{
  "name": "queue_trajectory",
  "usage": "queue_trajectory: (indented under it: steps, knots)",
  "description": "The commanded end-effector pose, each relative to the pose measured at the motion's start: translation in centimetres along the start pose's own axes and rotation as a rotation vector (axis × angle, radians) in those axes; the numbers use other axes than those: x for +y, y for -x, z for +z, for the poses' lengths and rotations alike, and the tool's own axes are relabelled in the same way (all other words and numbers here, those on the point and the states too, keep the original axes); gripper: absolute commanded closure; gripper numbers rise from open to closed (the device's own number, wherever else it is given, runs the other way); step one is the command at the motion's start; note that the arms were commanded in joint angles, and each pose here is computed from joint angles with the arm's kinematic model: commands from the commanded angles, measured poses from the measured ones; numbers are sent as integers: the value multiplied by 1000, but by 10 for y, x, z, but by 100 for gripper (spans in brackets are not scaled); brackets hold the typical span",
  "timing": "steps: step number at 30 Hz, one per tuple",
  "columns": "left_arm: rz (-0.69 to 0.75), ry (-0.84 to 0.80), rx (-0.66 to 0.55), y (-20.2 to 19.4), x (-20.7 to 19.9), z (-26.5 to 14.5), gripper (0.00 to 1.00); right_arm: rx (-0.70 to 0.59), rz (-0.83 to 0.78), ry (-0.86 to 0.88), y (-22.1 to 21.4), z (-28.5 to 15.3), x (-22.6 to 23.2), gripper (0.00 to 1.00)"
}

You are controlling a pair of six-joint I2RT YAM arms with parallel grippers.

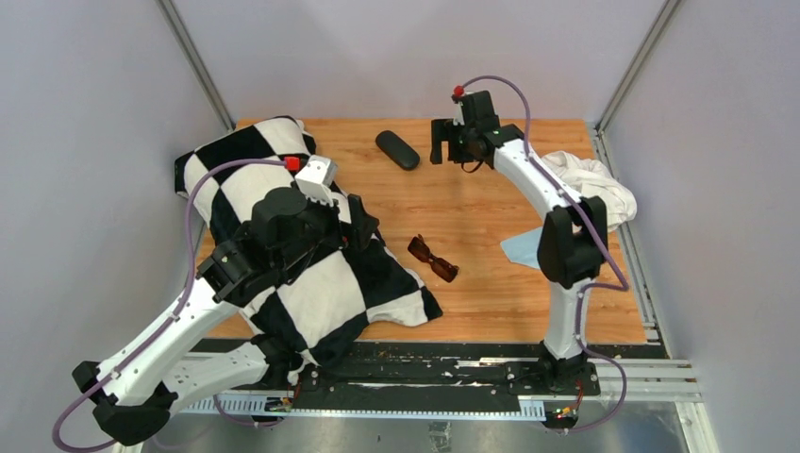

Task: Organize the sunglasses
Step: Pick up the sunglasses case from the center of the board.

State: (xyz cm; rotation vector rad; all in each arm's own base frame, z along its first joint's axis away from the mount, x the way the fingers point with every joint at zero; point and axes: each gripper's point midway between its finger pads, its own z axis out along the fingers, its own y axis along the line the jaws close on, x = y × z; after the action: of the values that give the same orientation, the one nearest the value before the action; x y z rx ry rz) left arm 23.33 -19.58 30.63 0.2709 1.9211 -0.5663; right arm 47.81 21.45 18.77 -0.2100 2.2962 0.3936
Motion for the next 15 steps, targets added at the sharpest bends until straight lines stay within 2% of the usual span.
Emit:
queue_trajectory:
  steps: [1,5,9,15]
  knots:
    - [4,8,-31,12,2,-8,0,78,-121,11,-7,41,7,7]
    - [-8,22,-48,14,5,-13,0,58,-253,10,0,83,18,6]
    - [5,31,-15,8,7,-14,0,19,-385,41,-2,121,30,5]
    - [8,55,-2,2,12,-9,0,-34,-406,42,-2,158,37,4]
